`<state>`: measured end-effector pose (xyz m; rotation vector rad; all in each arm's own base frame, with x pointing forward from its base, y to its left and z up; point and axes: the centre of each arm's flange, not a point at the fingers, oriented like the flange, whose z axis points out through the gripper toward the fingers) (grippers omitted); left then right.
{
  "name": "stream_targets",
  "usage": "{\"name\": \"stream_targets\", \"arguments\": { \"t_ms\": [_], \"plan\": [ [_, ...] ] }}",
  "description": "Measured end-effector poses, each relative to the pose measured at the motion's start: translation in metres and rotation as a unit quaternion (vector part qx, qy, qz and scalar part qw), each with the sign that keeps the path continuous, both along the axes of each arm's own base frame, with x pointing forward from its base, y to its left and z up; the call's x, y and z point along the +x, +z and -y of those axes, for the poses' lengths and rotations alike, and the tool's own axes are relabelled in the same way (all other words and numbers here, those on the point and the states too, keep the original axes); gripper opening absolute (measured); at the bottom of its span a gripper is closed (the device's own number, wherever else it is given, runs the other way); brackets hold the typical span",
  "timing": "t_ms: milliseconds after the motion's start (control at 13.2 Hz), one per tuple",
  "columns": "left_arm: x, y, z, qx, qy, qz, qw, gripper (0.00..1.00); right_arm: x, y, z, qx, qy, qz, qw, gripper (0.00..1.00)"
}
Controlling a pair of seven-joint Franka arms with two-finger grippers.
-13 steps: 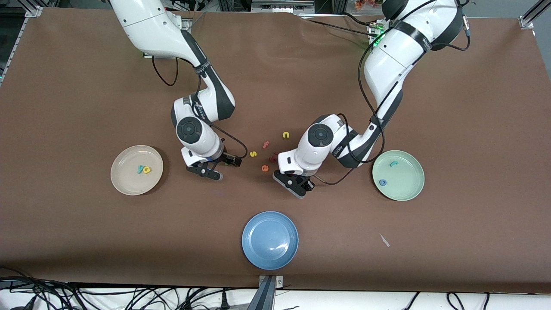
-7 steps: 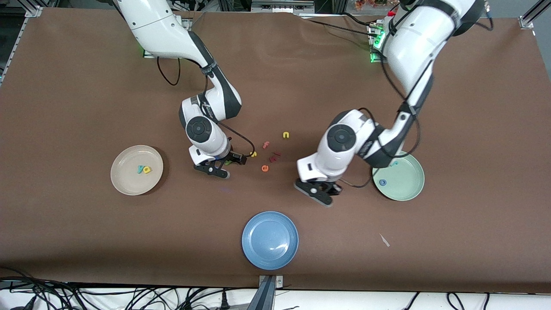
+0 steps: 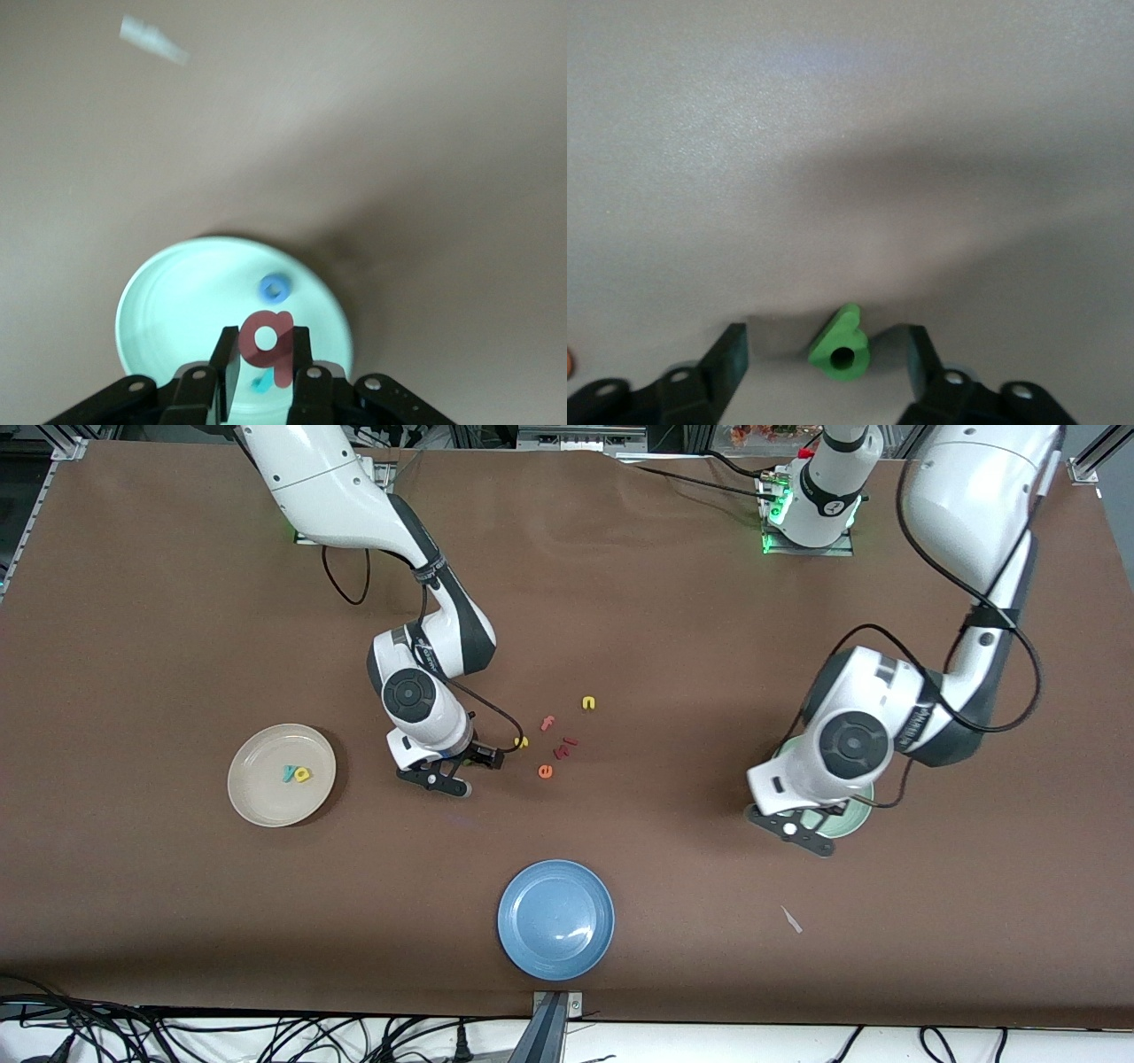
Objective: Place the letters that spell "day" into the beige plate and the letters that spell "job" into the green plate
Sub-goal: 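Carry the q to the green plate while the right gripper grasps green b, then drop the q on the green plate while the right gripper carries b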
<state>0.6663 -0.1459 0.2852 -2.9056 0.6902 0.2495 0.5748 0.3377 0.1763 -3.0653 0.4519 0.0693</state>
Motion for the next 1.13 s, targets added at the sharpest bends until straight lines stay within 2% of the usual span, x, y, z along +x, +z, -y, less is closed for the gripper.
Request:
{"name": "stream_targets", "arguments": {
  "t_ms": [76, 227, 302, 378, 454, 529, 605, 680, 756, 832, 1134],
  "plan": [
    [-0.006, -0.015, -0.014, 0.001, -0.001, -0.016, 1.000, 0.28, 0.000, 0.000, 0.000, 0.000, 0.001, 0.000, 1.000, 0.77],
    [-0.021, -0.038, -0.023, 0.004, -0.007, -0.040, 0.999, 0.28, 0.000, 0.000, 0.000, -0.001, 0.001, 0.000, 1.000, 0.60],
    [-0.024, -0.043, -0.027, 0.003, -0.007, -0.045, 0.999, 0.28, 0.000, 0.000, 0.000, -0.001, 0.002, 0.001, 1.000, 0.59],
    [-0.024, -0.047, -0.031, 0.000, -0.008, -0.039, 0.999, 0.28, 0.001, 0.001, 0.001, -0.002, 0.002, 0.002, 1.000, 0.50],
    [-0.024, -0.052, -0.039, -0.002, -0.011, -0.027, 1.000, 0.28, 0.002, 0.001, 0.002, -0.002, 0.003, 0.002, 1.000, 0.50],
    [-0.024, -0.061, -0.052, 0.004, -0.016, -0.013, 1.000, 0.28, 0.003, 0.002, 0.003, -0.003, 0.003, 0.003, 1.000, 0.43],
    [-0.025, -0.070, -0.070, 0.008, -0.017, -0.003, 1.000, 0.28, 0.004, 0.002, 0.004, -0.003, 0.002, 0.003, 1.000, 0.32],
    [-0.026, -0.079, -0.087, 0.007, -0.014, 0.001, 1.000, 0.28, 0.004, 0.002, 0.004, -0.003, 0.002, 0.003, 1.000, 0.32],
    [-0.028, -0.085, -0.098, 0.004, -0.011, 0.003, 1.000, 0.28, 0.004, 0.003, 0.004, -0.003, 0.002, 0.004, 1.000, 0.27],
    [-0.028, -0.085, -0.099, 0.002, -0.012, 0.003, 1.000, 0.33, 0.004, 0.003, 0.003, -0.003, 0.003, 0.004, 1.000, 0.28],
    [-0.023, -0.051, -0.066, -0.006, -0.031, 0.024, 0.999, 0.74, 0.006, 0.007, 0.004, -0.007, 0.009, -0.005, 1.000, 0.26]
  ]
}}
